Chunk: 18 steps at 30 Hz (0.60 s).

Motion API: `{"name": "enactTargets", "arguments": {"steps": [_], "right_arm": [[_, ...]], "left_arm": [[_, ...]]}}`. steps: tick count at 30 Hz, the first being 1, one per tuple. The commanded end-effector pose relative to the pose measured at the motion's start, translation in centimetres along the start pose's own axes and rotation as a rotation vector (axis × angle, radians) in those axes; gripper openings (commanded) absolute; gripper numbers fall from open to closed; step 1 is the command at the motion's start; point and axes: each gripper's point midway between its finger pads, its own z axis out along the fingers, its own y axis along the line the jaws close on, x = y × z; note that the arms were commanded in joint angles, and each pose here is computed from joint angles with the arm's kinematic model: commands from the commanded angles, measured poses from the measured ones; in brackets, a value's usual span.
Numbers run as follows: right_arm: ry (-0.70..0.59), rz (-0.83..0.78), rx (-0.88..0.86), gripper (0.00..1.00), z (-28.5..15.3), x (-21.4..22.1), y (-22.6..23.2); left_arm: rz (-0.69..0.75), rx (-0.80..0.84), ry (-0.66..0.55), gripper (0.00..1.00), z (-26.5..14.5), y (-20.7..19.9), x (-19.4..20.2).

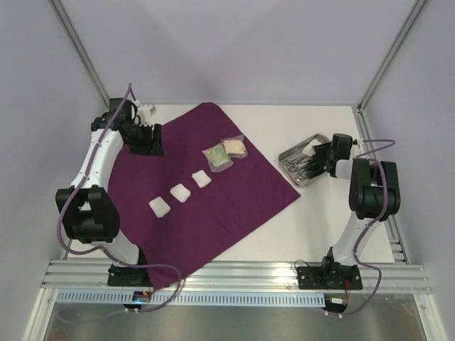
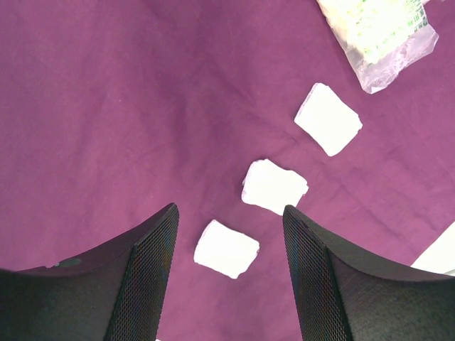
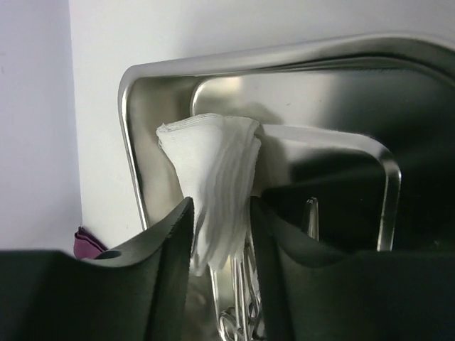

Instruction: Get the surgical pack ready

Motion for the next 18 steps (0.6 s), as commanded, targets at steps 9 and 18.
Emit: {"name": "enactTargets", "arguments": {"steps": [9, 18], "right_arm": [[-0.094, -0.106, -0.053, 0.55, -4.2, -2.4, 5.0], [-0.162, -0.220, -0.039, 0.62, -10.6, -2.9, 7.8]], "left_arm": [[0.062, -0.027, -0.025, 0.69, -2.5, 0.0, -0.1], [0.125, -0.001, 0.184, 0.65, -2.4, 0.0, 7.6]]}}
